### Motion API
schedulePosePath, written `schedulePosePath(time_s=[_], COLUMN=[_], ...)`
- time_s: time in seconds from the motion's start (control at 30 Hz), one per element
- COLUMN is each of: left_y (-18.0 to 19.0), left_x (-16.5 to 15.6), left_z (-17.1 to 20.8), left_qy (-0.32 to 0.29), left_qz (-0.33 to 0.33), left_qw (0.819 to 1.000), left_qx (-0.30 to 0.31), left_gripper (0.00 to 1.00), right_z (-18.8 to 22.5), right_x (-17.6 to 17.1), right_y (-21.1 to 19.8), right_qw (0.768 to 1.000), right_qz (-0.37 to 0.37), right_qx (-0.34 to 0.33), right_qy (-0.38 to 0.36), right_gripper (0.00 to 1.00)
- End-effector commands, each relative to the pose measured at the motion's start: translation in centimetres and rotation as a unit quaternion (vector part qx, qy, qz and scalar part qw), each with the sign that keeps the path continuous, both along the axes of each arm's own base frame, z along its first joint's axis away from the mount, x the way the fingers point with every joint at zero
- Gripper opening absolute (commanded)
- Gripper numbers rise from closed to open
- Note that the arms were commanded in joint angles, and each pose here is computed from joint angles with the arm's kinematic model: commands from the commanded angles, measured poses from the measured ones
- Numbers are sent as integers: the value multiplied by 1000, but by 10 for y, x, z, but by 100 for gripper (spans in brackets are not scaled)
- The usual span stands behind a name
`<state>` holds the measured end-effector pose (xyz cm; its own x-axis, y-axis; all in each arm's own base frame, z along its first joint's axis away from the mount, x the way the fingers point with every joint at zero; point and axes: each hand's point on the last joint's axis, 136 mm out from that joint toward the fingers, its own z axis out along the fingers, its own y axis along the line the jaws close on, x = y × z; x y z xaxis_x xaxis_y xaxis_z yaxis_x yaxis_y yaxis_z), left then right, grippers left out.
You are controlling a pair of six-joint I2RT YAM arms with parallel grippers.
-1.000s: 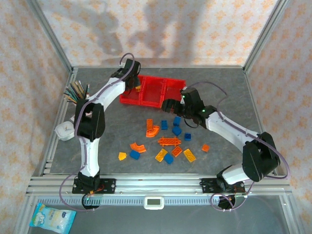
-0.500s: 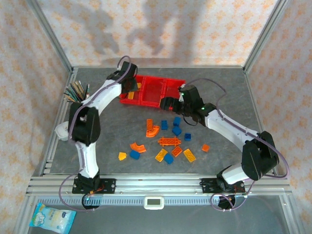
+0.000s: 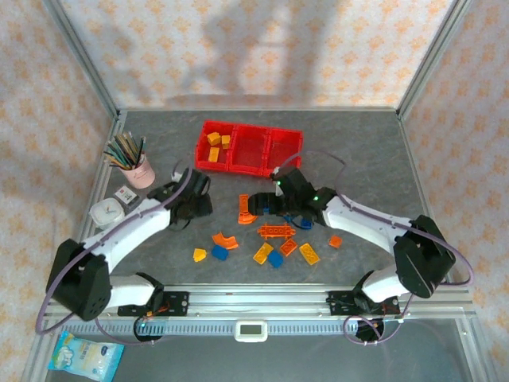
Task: Sort the legos into containers by color
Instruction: Place the lego in the container, then pick up the lego from the middle-left of the table.
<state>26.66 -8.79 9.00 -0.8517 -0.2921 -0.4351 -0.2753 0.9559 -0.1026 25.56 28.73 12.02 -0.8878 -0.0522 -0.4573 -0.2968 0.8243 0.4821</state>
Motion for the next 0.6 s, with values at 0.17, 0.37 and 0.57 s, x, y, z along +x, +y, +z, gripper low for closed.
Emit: schedulePosePath(time_s=[0.17,0.37,0.57], left_y=[2,-7,-18], left_x=[-72,-98,-102], left_z=[-24,-42,-49], left_qy=[52,82,90], left_qz=[50,28,5], left_qw=[997,995,994], left_qx=[-22,-51,-55], left_gripper=[68,68,68], right_z=[-6,-10,-11], right_x=[-28,-30,-31], right_y=[16,16,20], right_qw=[1000,1000,1000], right_qz=[9,4,8], right_qx=[15,17,11], right_qy=[-10,-6,-7], right_gripper=[100,100,100])
